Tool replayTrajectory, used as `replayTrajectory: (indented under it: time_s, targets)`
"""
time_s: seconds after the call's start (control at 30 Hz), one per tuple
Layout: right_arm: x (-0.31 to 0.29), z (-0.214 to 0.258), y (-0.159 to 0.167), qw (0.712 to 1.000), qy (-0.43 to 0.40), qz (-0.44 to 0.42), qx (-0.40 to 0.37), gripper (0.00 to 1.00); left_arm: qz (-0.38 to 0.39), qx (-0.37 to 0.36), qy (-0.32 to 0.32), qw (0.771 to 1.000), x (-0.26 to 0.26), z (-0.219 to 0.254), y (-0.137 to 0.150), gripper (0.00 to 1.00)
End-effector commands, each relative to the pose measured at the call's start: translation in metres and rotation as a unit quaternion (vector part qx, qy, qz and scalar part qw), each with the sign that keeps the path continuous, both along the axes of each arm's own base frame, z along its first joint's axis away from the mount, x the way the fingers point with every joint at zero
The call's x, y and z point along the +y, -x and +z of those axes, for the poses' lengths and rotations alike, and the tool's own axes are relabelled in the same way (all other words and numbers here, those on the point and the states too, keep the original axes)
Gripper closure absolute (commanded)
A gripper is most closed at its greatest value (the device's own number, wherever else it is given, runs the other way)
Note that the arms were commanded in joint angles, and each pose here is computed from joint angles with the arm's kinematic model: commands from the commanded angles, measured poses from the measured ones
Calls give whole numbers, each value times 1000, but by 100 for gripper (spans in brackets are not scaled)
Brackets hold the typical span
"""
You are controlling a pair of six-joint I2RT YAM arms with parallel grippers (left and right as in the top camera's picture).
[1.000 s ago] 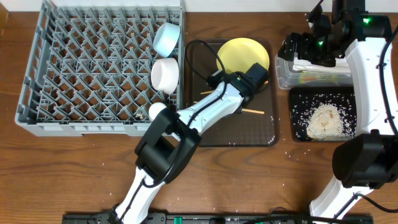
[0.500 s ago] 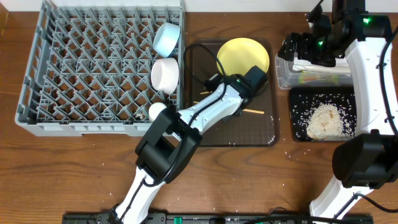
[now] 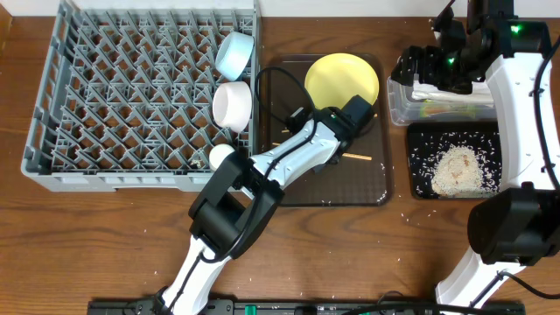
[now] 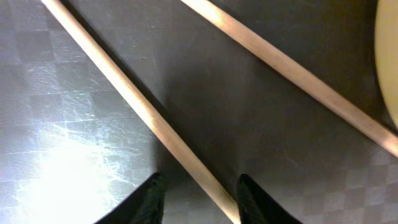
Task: Sort waste into correct bins and load items into the dishwasher
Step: 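Grasp one wooden chopstick with the left gripper and lift it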
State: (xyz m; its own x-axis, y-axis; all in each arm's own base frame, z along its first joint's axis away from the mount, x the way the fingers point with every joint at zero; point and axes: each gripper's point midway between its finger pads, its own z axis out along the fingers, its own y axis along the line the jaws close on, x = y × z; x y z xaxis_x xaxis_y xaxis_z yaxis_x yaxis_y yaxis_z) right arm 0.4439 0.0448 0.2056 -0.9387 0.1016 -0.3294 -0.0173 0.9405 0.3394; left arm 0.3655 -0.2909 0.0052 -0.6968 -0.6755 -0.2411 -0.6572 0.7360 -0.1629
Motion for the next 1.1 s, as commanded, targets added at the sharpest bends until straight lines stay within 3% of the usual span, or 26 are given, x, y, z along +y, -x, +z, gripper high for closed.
replayTrajectory:
  time_s: [0.0, 0.17, 0.33, 0.43, 0.67, 0.87, 1.07]
  targets:
    - [7, 2, 1, 1000, -2, 7, -2, 1, -76, 65, 5, 995, 3, -20, 19, 67]
    - [7, 2, 1, 1000, -2, 7, -2, 1, -184, 123, 59, 973, -15, -21, 40, 79]
    - [7, 2, 1, 1000, -2, 7, -2, 1, -194, 143, 38, 970, -5, -22, 48, 81]
    - [7, 2, 1, 1000, -2, 7, -2, 1, -195, 141, 35, 970, -3, -22, 47, 92]
    - [7, 2, 1, 1000, -2, 7, -2, 1, -193, 142, 35, 970, -2, -20, 47, 93]
    - [7, 2, 1, 1000, -2, 7, -2, 1, -193, 98, 58, 974, -4, 14, 27, 93]
    - [7, 2, 1, 1000, -2, 7, -2, 1, -256, 7, 82, 963, -9, 73, -4, 93]
